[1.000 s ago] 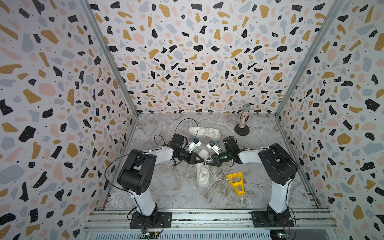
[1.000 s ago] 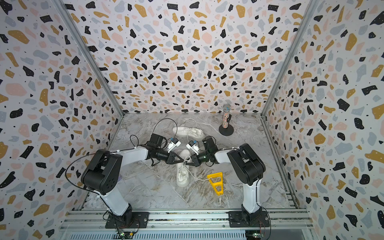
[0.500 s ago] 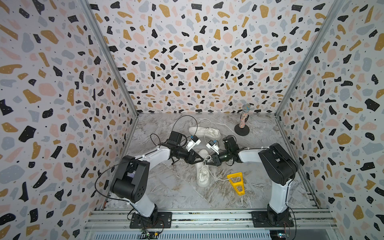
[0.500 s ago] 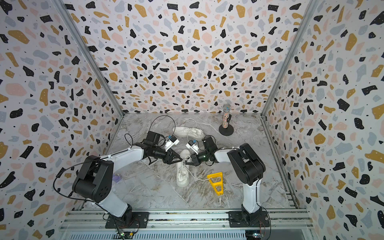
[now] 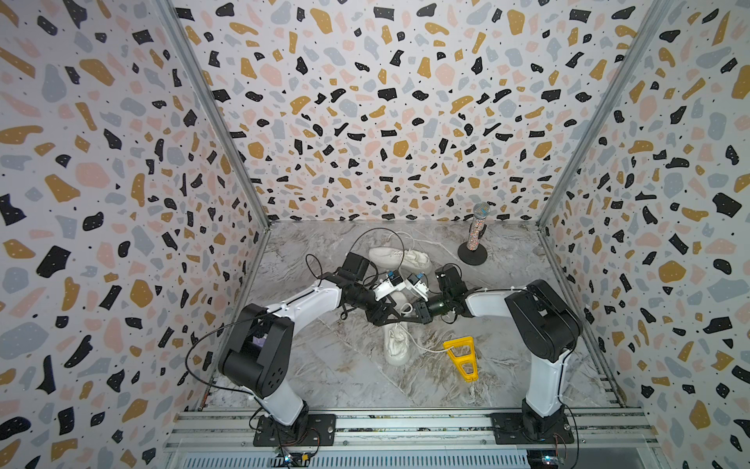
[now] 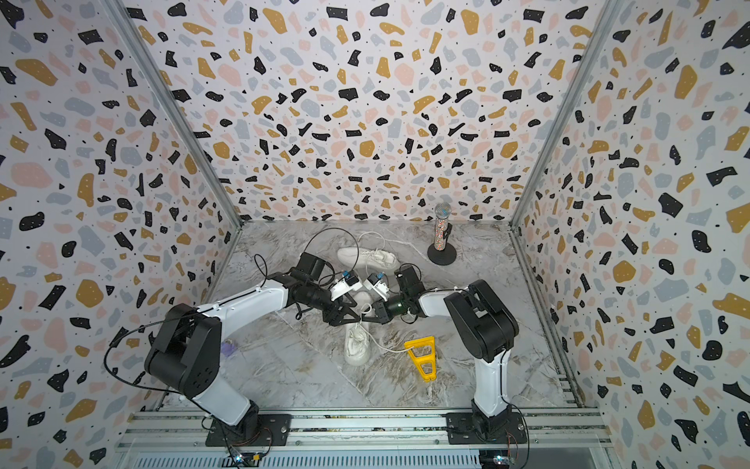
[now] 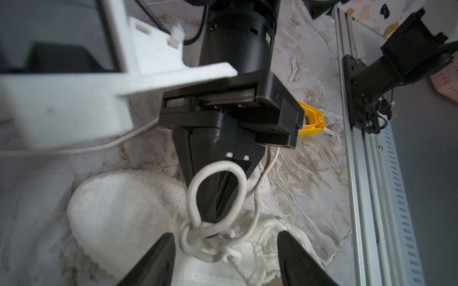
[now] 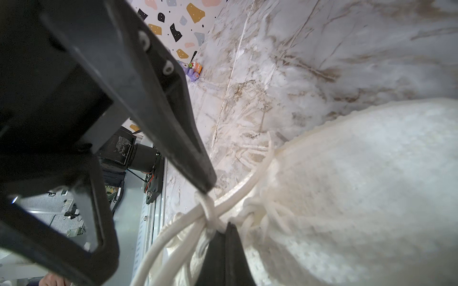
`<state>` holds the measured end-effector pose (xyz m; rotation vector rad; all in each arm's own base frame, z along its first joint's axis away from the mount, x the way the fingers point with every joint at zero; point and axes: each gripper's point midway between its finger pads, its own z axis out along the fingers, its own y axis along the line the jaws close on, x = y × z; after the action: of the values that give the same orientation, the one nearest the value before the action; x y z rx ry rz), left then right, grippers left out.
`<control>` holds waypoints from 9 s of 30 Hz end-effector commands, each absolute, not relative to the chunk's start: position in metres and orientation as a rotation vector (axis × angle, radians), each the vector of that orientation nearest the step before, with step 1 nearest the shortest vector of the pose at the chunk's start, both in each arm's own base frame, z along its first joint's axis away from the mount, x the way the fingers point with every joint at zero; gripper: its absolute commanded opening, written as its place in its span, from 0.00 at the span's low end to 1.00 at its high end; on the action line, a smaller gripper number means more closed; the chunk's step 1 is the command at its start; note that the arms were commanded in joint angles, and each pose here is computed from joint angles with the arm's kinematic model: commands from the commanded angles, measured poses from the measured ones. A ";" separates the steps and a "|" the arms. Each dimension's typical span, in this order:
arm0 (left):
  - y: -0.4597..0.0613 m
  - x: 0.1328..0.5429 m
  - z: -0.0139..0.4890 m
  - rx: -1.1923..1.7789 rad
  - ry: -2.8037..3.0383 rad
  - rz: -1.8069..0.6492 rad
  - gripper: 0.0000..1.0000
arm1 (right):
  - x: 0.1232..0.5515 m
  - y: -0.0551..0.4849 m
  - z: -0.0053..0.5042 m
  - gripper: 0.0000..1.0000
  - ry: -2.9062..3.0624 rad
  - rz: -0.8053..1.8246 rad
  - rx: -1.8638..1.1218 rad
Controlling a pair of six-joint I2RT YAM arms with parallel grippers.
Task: Tie the shoes
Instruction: Cross the shoelace with the shoelace, then tie the shoelace on the shoe.
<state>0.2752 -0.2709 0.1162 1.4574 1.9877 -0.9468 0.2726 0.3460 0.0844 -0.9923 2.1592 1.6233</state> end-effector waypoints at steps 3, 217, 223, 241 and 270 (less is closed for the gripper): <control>-0.282 0.289 0.122 1.568 1.893 -0.796 0.69 | 0.275 0.352 0.104 0.00 2.104 1.641 -1.020; -0.181 0.254 0.077 1.596 2.307 -0.627 0.00 | 0.294 0.256 0.079 0.00 2.465 0.335 -1.685; -0.175 0.254 0.071 1.622 2.321 -0.580 0.00 | 0.292 0.256 0.077 0.00 2.420 0.312 -1.761; -0.172 0.250 0.060 1.632 2.352 -0.582 0.00 | 0.296 0.255 0.052 0.00 2.475 0.287 -1.716; -0.209 0.241 0.116 1.444 2.314 -0.955 0.49 | 0.270 0.306 0.098 0.00 2.224 0.982 -1.531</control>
<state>0.2425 -0.1956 0.0867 1.5171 2.3463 -0.8209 0.2692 0.2927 0.0629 -1.5832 2.3538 0.9009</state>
